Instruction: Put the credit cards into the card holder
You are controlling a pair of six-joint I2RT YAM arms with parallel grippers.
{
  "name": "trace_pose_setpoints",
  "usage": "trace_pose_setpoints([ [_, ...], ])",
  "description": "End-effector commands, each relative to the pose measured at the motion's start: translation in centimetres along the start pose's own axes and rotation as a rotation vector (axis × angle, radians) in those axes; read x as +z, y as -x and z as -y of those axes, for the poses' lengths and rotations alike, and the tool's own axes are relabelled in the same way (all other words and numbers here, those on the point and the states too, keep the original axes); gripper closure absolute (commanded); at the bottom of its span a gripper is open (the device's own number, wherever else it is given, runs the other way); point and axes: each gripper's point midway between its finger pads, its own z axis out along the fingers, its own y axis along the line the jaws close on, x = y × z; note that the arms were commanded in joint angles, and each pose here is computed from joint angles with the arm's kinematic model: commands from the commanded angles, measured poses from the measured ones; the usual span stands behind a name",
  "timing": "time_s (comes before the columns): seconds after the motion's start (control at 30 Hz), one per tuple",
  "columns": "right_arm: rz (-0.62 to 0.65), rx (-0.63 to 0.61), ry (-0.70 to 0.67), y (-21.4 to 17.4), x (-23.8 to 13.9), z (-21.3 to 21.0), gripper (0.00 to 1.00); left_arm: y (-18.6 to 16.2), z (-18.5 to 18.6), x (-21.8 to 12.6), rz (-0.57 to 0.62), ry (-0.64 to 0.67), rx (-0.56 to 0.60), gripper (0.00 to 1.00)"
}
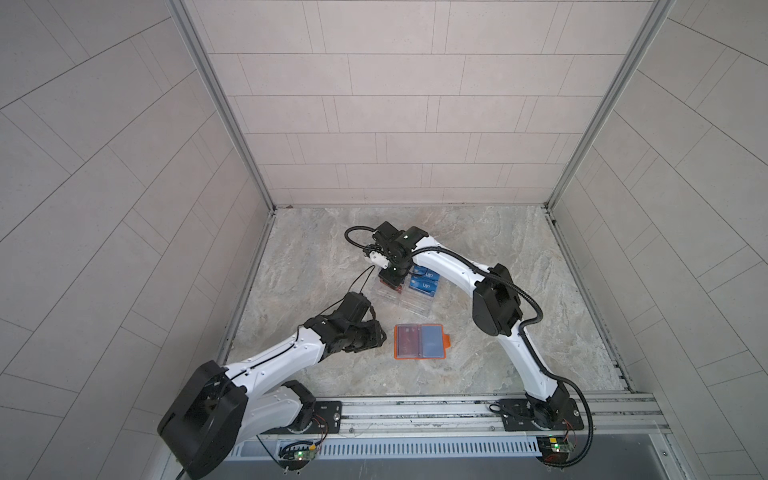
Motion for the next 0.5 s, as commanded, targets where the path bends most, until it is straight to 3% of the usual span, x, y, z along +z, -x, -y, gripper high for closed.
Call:
trace_pose_setpoints([
  [0.0, 0.023, -0.037, 0.03, 0.3, -1.4, -0.8, 1.0, 0.1, -0.6, -0.1, 0.013, 0.017, -0.015, 0.55],
  [0.47, 0.119, -0.034, 0.034, 2.0, -6.5, -0.9, 1.0, 0.8, 0.0, -1.2, 0.043, 0.018, 0.0, 0.54],
])
